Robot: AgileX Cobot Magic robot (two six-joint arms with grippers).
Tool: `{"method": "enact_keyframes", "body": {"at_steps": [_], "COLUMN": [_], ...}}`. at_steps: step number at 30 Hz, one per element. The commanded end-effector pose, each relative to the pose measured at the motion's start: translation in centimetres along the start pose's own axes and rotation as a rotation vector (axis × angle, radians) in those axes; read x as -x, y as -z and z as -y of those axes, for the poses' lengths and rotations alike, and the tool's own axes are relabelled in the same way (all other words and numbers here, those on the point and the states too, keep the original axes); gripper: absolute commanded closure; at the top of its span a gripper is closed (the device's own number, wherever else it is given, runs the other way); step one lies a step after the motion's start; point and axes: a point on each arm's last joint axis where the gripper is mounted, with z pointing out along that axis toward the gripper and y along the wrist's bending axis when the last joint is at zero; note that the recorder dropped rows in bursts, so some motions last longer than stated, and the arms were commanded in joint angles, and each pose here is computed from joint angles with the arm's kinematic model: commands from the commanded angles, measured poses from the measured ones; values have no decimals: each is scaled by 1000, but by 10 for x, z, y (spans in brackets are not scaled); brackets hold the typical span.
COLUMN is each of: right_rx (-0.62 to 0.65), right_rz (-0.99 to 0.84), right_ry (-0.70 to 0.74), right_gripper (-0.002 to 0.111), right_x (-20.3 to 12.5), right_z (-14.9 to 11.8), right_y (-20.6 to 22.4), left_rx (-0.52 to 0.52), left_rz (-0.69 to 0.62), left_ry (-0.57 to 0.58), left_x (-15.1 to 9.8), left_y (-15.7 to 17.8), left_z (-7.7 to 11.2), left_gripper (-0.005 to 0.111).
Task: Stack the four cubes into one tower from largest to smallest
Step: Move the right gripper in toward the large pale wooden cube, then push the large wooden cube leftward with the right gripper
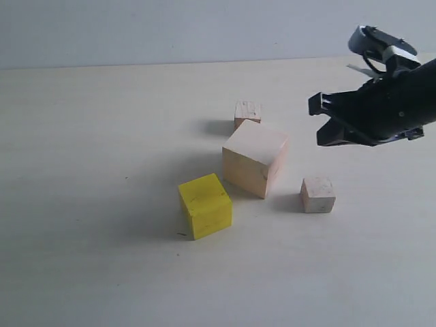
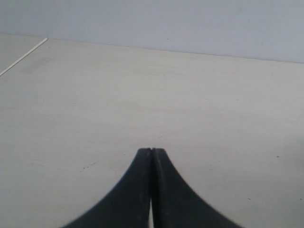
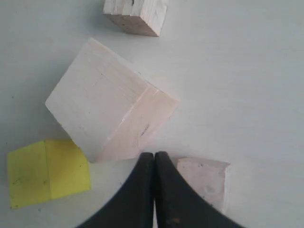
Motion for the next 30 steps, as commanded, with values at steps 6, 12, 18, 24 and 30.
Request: {"method": "enact_keyframes", "body": {"at_steps": [6, 12, 18, 24, 30], "right_rx": [-90, -97, -64, -22, -12], "right_rz": [-150, -203, -222, -189, -191], "right_ry": [72, 43, 104, 176, 195], "right_gripper": [108, 108, 108, 108, 108], "right_x": [16, 19, 19, 32, 44], "right_z": [-11, -6, -30, -59, -65], "right_y": [-60, -82, -100, -112, -126], "left_rx": [1, 1, 1, 1, 1], "left_rz": [22, 22, 22, 22, 22], "left_ry": [-3, -3, -3, -3, -3], "left_x": [2, 2, 2, 2, 2], "left_y": [0, 0, 0, 0, 0], "left_z": [0, 0, 0, 0, 0], "left_gripper": [107, 107, 107, 107, 107]}}
